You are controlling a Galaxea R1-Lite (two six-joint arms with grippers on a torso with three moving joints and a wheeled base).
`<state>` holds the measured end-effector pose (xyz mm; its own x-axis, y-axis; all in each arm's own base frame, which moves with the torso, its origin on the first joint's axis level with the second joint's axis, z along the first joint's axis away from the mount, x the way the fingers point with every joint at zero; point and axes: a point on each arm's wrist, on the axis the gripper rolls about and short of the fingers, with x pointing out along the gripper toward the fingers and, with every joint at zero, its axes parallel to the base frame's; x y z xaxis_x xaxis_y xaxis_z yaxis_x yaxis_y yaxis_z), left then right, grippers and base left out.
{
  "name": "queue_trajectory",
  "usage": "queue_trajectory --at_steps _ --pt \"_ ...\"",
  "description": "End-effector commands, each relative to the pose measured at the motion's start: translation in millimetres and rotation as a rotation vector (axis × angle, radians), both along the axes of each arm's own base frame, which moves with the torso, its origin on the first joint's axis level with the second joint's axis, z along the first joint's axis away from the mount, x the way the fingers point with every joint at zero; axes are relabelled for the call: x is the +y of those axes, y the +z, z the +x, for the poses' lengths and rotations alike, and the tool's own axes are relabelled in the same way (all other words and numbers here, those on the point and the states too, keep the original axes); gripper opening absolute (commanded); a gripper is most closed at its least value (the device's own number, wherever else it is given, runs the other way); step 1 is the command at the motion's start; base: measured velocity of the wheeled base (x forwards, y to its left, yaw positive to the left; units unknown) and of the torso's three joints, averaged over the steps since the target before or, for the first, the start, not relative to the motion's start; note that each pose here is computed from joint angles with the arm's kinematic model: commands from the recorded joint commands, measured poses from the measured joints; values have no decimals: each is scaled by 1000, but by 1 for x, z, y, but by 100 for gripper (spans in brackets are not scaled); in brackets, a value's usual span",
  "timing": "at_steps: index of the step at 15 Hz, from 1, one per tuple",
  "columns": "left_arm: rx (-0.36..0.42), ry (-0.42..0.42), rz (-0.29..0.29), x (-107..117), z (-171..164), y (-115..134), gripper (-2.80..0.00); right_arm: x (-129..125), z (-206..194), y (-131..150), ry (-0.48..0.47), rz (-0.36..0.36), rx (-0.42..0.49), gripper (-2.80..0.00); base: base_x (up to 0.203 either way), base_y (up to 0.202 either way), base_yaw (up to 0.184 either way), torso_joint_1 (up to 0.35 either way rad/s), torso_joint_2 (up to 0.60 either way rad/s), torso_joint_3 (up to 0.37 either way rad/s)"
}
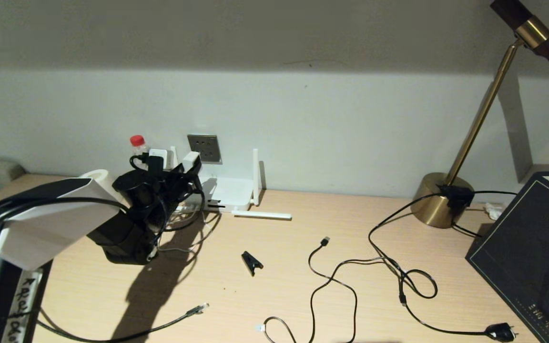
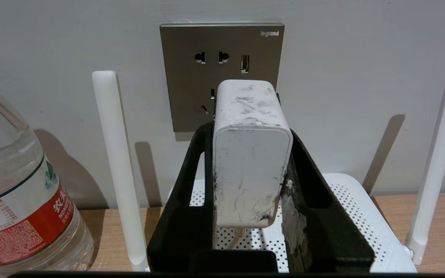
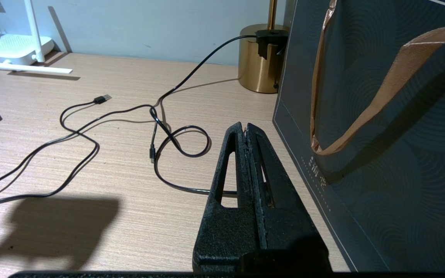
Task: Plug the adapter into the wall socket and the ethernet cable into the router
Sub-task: Align plug and socket
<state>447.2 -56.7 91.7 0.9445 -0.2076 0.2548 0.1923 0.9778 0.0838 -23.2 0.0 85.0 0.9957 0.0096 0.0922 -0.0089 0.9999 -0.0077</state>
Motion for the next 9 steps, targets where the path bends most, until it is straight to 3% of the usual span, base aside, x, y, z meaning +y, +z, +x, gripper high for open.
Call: queue_trajectory --at_steps 1,9 --pt "-14 1 -1 0 1 2 -280 0 3 -10 1 -1 36 -280 0 0 0 0 0 0" --pt "-21 22 -1 11 6 6 -280 0 3 -10 1 -1 36 -280 0 0 0 0 0 0"
